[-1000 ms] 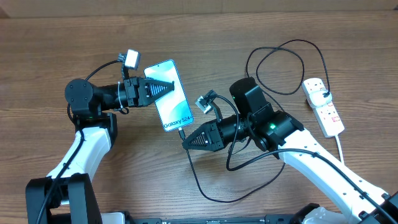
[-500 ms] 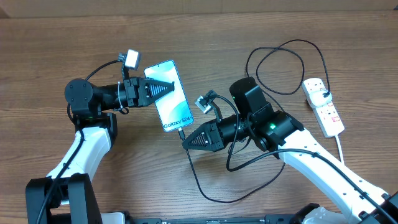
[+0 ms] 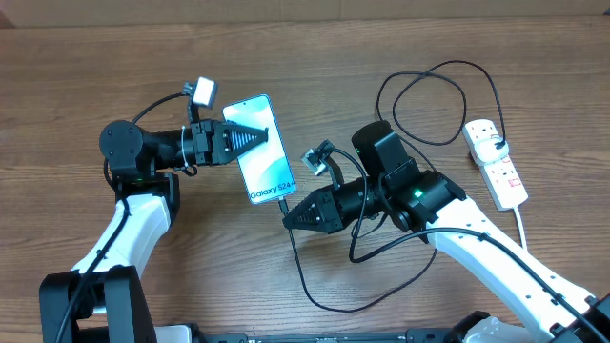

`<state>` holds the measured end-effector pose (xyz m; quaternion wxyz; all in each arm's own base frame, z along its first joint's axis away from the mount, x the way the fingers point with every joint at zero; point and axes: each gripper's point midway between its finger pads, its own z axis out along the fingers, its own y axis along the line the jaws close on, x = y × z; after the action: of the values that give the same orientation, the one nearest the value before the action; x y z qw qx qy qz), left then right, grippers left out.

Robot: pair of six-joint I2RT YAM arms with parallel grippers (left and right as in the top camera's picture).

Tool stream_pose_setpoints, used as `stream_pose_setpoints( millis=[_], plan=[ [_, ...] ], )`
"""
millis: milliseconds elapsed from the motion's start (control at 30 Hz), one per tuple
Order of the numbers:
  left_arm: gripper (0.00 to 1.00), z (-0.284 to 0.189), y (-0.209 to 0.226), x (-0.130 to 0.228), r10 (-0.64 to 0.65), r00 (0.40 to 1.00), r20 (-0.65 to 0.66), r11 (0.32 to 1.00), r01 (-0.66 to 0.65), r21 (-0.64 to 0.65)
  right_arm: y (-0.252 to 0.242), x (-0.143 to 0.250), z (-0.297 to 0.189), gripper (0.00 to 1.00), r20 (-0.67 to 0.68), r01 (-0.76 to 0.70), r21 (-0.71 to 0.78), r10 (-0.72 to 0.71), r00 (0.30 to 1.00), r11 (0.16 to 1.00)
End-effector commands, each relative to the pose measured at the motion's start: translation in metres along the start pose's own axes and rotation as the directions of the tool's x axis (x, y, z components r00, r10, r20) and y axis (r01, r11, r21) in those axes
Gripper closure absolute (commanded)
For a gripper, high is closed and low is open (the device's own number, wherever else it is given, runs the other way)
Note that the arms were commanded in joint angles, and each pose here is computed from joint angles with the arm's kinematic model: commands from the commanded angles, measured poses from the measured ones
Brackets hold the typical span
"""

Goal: Plug charger to phone and switch on socket

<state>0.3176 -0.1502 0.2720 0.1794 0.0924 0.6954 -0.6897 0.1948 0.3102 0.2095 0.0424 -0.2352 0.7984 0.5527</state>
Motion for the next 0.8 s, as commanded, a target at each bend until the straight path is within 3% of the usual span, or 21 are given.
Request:
stream_pose_setpoints(
  millis=[0, 767],
  plan=[
    [0.96, 0.000, -0.005, -0.014, -0.011, 0.999, 0.050, 1.000, 0.012, -0.003, 0.006, 0.002, 0.002, 0.96, -0.004, 0.050, -0.001, -0.050, 0.999, 0.999],
    [0.96, 0.001, -0.003, -0.008, 0.022, 1.000, 0.019, 1.000, -0.022, -0.002, 0.018, -0.002, -0.004, 0.96, 0.025, 0.162, -0.011, -0.161, 0.987, 0.987]
  ],
)
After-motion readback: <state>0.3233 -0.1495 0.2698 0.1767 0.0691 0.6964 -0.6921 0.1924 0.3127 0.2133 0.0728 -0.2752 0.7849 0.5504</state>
